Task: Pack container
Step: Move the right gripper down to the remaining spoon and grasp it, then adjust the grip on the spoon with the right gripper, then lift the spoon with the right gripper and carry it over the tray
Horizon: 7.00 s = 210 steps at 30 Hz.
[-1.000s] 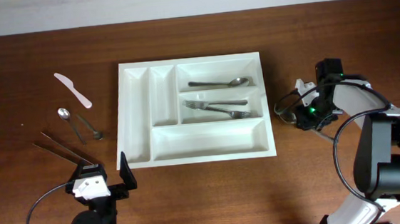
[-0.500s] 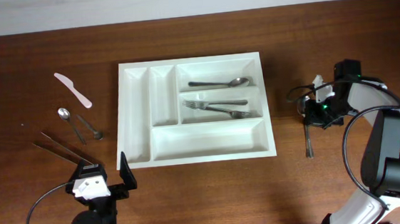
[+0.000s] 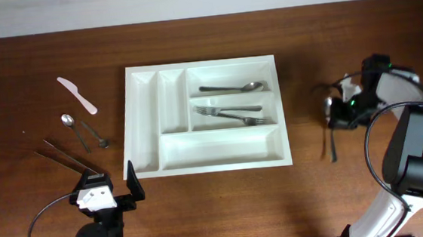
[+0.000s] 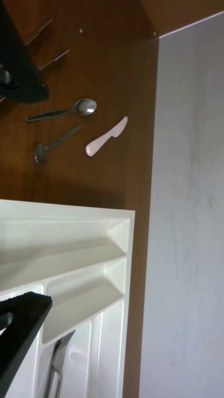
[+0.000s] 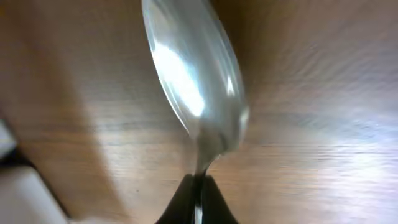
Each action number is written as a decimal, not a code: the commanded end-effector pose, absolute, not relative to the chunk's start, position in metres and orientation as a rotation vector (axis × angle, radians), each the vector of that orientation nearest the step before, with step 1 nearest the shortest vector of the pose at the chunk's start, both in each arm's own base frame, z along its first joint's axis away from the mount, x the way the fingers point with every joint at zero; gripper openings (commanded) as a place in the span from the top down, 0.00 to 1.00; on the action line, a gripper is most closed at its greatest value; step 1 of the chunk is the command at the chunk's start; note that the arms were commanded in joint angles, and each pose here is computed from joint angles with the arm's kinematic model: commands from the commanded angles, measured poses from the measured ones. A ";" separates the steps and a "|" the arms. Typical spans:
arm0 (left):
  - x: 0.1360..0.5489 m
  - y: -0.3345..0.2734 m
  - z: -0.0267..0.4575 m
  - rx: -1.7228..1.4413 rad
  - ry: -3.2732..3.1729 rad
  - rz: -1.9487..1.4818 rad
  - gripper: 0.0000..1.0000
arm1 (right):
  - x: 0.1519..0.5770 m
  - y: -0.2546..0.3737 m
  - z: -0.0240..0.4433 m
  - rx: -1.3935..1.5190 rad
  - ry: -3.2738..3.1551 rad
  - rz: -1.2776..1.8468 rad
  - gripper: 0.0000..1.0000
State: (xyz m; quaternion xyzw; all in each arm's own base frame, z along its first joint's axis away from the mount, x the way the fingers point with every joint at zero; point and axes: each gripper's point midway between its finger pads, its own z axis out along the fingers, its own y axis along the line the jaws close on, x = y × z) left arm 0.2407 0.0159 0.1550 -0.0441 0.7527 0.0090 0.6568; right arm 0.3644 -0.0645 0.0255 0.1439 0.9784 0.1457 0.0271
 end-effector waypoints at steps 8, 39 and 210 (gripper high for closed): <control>0.241 0.016 0.154 -0.088 1.703 0.026 0.01 | 0.422 -0.092 0.110 0.377 2.847 0.332 0.96; 0.241 0.016 0.154 -0.088 1.703 0.026 0.01 | 0.415 -0.092 0.105 0.354 2.878 0.315 0.96; 0.241 0.016 0.154 -0.088 1.703 0.026 0.01 | 0.496 0.237 0.145 -1.554 2.124 -0.051 0.96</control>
